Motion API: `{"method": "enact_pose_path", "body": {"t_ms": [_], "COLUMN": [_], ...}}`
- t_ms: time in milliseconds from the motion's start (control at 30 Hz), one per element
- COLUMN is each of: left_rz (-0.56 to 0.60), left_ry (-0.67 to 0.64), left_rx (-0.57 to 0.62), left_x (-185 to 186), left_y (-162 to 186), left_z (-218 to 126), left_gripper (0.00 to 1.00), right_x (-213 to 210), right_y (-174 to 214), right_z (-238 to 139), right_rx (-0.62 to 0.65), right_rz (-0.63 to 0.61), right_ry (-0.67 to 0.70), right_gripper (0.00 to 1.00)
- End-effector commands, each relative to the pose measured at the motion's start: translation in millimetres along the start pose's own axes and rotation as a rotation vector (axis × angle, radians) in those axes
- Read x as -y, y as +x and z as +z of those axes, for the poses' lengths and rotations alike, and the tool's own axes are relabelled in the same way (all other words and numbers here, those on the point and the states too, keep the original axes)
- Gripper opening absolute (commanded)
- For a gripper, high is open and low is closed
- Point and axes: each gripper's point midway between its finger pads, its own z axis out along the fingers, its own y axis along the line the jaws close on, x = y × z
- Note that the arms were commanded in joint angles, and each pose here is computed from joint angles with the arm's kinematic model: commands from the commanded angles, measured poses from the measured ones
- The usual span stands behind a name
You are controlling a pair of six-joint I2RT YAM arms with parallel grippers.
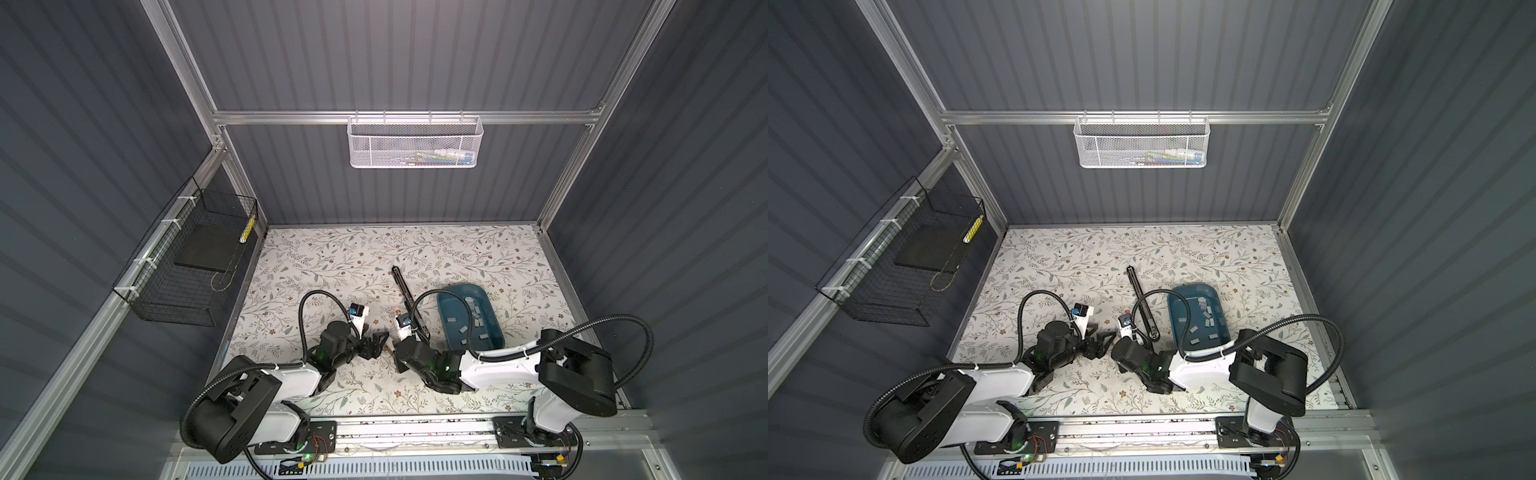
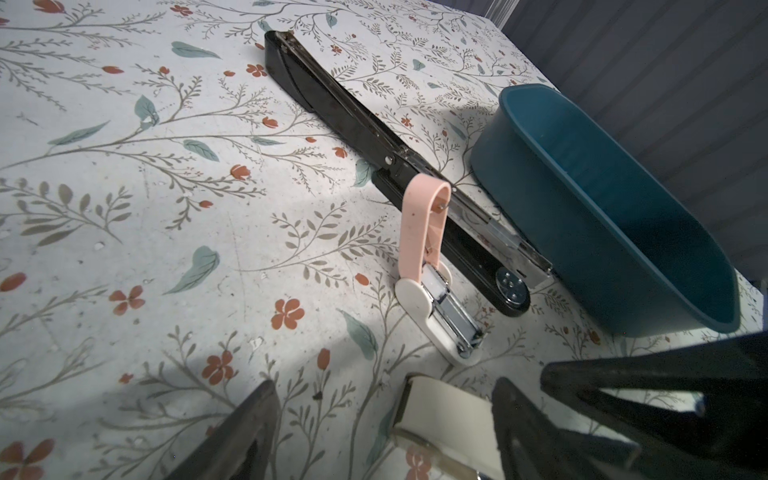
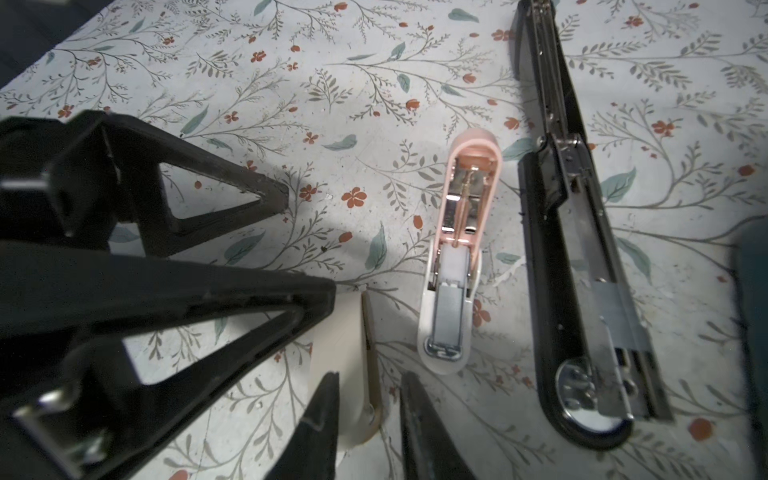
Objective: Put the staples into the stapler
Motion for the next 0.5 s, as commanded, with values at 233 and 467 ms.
{"method": "enact_pose_path", "body": {"t_ms": [233, 467], "left_rz": [0.003, -0.010], "left_ry": [0.039, 0.063], "left_rx": [-0.017, -0.029], "left_x": [5.5, 8.2], "left_y": [9.7, 16.8], "left_z": [-3.1, -4.6], "left_gripper": [0.79, 0.76], "right_x": [6.4, 4.8], "right_y": [11.7, 20.2], "right_z": [4.3, 3.2], "right_rx": [-0.028, -0.041], "right_rz": [0.033, 0.049], "right_ry": [0.013, -0.016], "right_gripper": [0.28, 0.29]}}
